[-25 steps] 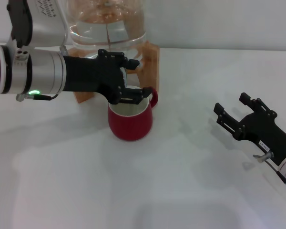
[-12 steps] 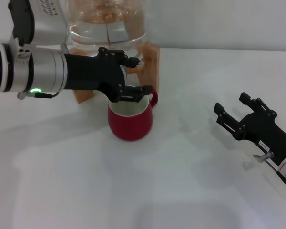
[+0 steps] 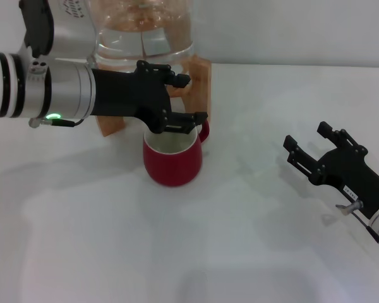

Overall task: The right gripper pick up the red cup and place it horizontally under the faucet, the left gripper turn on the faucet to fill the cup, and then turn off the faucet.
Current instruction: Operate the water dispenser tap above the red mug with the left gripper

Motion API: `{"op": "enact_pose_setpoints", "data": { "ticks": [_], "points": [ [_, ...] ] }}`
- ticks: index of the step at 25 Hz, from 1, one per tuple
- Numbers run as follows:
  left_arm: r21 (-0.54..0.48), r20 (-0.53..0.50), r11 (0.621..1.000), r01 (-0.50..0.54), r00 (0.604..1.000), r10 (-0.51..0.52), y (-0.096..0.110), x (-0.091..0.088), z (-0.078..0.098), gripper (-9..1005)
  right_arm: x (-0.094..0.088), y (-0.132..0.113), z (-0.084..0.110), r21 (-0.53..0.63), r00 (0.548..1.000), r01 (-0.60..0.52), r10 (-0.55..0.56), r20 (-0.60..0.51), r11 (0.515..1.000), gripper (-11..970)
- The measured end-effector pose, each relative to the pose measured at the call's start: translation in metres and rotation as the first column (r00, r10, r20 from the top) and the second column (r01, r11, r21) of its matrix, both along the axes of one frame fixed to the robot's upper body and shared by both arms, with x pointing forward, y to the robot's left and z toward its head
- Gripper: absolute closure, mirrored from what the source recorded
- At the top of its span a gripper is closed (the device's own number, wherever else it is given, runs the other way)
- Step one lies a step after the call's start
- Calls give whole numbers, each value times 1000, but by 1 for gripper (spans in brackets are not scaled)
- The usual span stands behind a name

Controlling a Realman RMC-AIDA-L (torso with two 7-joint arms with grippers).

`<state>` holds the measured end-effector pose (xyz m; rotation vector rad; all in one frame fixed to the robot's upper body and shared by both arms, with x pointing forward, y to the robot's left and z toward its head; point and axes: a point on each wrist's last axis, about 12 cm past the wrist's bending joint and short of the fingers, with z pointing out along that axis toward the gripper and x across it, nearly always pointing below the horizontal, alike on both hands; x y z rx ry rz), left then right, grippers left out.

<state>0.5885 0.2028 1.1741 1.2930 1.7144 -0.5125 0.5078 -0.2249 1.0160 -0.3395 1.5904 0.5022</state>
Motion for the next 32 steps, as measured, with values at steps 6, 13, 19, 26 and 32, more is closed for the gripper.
{"op": "enact_pose_setpoints", "data": {
  "ticks": [6, 13, 19, 26, 32],
  "points": [
    [1, 6, 1000, -8, 1000, 8, 0, 1, 0, 239, 0, 0, 0, 0, 1000, -1, 1, 0, 1000, 156],
    [9, 8, 1000, -12, 1000, 12, 1, 2, 0, 239, 0, 0, 1, 3, 1000, -3, 3, 4, 1000, 156],
    [9, 14, 1000, -18, 1000, 18, 1, 3, 0, 239, 0, 0, 1, 4, 1000, -3, 3, 8, 1000, 156],
    [11, 29, 1000, -24, 999, 24, 1, 4, 1, 240, 0, 0, 1, 4, 1000, -3, 3, 9, 1000, 157],
    [17, 46, 999, -30, 999, 29, 0, 6, 1, 240, 0, 0, 1, 5, 1000, -2, 2, 9, 1000, 157]
  ]
}}
